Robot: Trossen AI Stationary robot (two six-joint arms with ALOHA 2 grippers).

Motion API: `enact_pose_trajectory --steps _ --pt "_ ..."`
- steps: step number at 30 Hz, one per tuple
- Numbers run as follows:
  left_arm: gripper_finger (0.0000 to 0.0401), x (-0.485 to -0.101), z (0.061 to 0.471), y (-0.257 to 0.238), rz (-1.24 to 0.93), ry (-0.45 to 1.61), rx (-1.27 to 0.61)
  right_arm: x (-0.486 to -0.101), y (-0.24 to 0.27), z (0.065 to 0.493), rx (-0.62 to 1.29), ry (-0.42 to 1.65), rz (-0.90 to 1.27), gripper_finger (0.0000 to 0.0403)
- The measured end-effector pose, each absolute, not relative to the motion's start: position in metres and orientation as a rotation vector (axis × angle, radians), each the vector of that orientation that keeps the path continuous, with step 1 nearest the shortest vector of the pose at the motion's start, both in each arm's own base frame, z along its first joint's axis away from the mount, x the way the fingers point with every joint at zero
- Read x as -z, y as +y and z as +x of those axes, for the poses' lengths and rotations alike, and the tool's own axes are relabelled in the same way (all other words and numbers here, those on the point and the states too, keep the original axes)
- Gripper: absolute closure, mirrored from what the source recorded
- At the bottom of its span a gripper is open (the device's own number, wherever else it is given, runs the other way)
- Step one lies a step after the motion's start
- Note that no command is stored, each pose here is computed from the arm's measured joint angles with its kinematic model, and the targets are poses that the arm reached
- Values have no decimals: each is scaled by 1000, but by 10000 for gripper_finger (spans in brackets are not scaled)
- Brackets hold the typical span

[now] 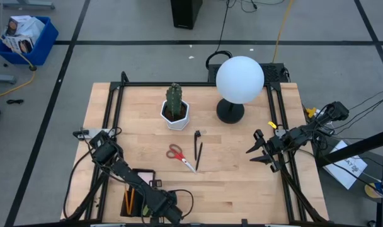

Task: Pick and place office supplies into organizer
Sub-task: Put the bottom binder clip in the desk organizer

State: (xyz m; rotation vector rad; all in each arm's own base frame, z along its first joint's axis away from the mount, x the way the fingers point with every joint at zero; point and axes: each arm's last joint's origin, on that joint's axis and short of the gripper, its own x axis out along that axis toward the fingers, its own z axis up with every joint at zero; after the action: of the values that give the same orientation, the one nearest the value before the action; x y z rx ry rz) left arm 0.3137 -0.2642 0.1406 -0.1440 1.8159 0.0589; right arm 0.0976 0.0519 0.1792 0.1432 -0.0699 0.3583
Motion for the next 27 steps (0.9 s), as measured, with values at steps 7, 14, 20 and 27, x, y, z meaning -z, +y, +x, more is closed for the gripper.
enact_pose_trajectory --steps 7,14,20,27 --pt "248 -148 313 -262 -141 1792 -72 -179 52 98 -358 -70 143 250" --pt "259 -172 310 -258 -166 1742 -69 -179 52 98 -358 -70 143 250" --pt "247 -202 302 -253 -223 1717 -77 -179 52 98 -359 -70 143 250" --pt "257 -217 283 -255 -268 1822 -105 -179 52 98 -358 -70 143 250"
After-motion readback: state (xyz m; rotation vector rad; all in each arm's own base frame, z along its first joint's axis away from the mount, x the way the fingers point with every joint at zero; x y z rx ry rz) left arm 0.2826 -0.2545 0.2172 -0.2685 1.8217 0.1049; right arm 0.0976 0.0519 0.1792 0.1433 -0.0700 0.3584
